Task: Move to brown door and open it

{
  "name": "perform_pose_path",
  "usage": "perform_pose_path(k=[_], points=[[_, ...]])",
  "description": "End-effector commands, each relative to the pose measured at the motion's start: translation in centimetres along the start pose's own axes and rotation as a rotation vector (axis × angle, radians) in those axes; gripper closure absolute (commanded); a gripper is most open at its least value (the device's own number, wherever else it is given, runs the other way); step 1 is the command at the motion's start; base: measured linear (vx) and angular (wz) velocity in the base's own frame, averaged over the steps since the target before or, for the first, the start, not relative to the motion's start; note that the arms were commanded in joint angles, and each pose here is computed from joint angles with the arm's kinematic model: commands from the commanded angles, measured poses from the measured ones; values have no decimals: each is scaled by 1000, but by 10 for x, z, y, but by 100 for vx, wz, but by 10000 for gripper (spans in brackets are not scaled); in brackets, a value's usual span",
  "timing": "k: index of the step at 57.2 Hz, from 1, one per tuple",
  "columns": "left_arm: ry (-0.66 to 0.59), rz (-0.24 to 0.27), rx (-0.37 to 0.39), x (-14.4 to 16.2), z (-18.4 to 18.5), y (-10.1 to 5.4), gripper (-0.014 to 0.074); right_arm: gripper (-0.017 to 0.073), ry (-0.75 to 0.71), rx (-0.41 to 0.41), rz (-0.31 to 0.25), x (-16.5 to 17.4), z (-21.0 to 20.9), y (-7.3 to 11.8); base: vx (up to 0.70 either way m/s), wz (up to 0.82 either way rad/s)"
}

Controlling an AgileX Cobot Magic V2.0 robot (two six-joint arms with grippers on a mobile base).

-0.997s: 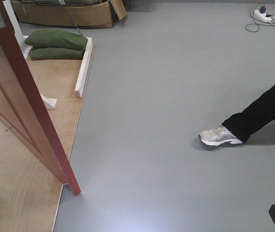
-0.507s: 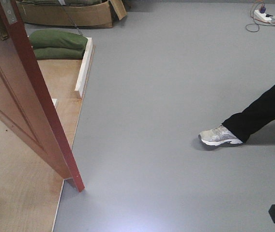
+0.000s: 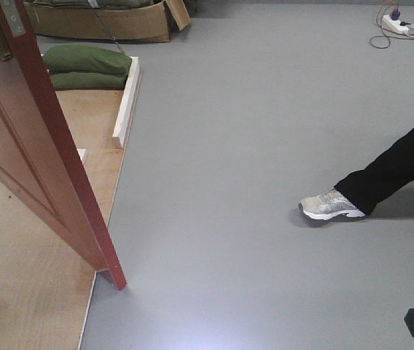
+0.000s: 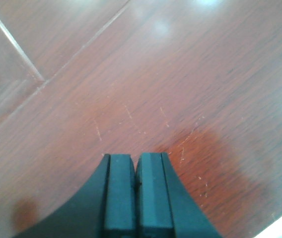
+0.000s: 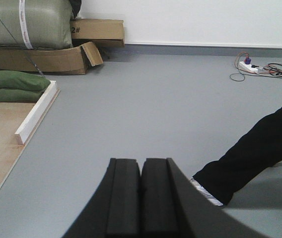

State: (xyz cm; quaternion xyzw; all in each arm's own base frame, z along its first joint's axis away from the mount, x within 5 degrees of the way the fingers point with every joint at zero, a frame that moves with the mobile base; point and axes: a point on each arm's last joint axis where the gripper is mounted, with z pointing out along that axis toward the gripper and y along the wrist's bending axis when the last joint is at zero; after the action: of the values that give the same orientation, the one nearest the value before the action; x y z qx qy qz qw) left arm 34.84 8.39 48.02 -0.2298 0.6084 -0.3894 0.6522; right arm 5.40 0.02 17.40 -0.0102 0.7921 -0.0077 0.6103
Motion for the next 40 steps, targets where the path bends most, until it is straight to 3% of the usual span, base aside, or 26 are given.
perform_pose_path(k=[1, 40], points=[[-42, 3, 79, -9, -11, -31, 597, 559, -88, 7, -12, -6, -1, 0, 0, 0], [-42, 3, 79, -9, -11, -31, 597, 559, -88, 7, -12, -6, -1, 0, 1, -2]])
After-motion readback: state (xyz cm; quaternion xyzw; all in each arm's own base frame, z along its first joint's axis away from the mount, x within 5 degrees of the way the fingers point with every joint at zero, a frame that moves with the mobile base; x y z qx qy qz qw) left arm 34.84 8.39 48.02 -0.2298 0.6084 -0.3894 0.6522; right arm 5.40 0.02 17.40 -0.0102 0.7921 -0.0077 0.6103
